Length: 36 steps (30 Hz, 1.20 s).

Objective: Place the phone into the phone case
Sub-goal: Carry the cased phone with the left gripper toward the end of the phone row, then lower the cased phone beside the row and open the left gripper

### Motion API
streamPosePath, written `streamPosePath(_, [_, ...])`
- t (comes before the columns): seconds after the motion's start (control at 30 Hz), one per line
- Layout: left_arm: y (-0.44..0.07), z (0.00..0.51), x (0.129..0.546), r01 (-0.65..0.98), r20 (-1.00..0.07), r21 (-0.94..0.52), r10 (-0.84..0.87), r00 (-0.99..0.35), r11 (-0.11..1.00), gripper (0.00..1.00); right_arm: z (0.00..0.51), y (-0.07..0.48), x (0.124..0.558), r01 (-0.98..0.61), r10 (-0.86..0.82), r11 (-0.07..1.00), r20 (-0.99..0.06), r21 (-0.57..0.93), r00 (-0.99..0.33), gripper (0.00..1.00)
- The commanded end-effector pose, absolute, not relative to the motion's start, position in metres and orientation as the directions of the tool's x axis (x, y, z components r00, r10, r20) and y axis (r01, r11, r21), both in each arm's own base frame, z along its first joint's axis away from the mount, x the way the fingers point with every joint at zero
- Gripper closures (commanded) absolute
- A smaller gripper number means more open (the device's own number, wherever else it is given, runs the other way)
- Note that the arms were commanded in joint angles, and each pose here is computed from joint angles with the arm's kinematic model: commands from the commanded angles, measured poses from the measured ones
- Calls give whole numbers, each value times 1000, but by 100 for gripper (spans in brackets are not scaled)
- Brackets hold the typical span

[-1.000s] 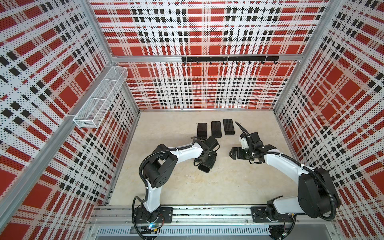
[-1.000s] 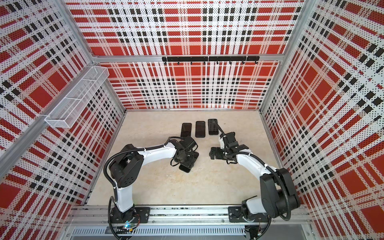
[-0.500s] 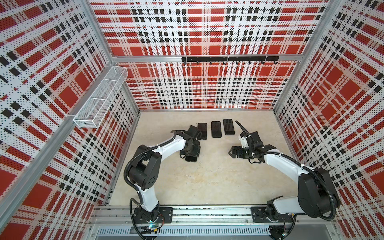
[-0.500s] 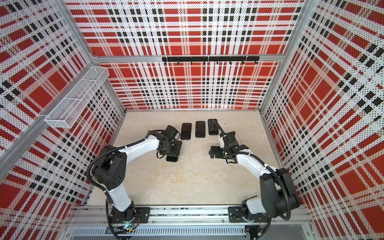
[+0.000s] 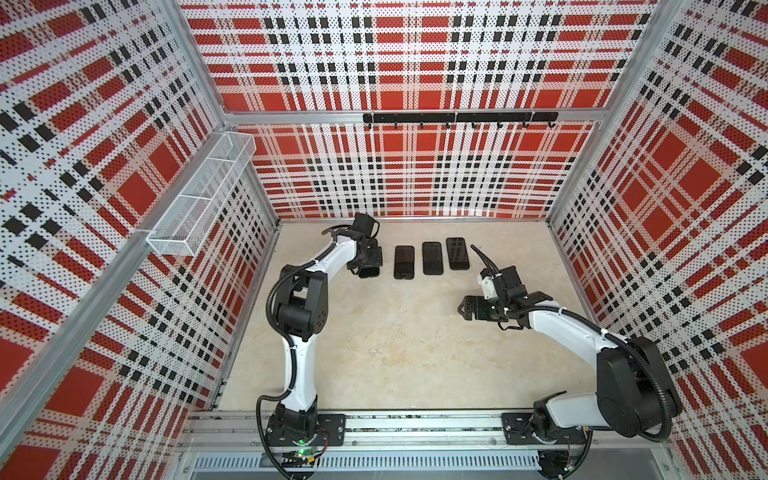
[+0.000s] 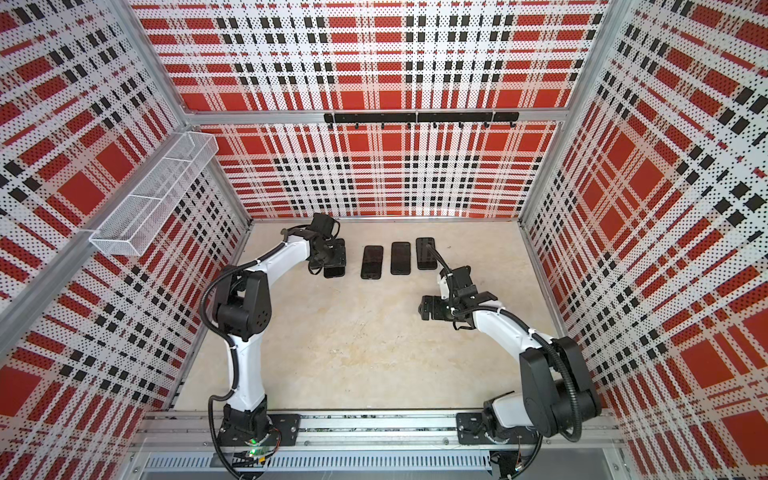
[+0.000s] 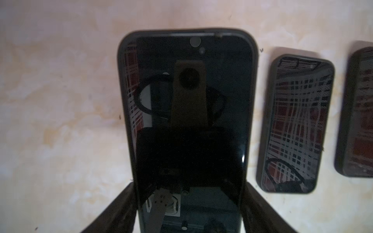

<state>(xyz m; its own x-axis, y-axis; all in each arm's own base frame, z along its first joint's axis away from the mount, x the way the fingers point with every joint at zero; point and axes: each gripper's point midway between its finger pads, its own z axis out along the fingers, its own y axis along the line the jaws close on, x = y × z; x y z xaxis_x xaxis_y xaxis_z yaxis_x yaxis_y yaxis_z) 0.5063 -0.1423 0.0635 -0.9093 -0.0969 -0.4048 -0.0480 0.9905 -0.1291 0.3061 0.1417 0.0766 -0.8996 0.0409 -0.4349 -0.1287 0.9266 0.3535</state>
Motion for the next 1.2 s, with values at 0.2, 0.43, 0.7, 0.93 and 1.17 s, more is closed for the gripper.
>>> streamPosePath(0.2, [-175,37,525,33,-393,-146,-27,-919,989,43,83,133,305,-131,35,935,-454,328,-890,4])
streamPosePath(0.43, [-179,21,525,39,-373,-161,-24,-928,986,43,81,136,306,-136,29,932,-443,337,-896,4])
streamPosePath(0.7, [-177,17,527,30,-375,-167,-35,-926,986,37,81,135,306,-132,29,935,-442,329,-897,4])
streamPosePath(0.93, [-181,25,529,46,-396,-182,-31,-918,982,15,82,135,307,-132,29,935,-442,329,-896,3])
streamPosePath(1.17, [-183,41,529,60,-417,-193,-27,-908,979,7,87,134,310,-135,26,937,-448,323,-893,4])
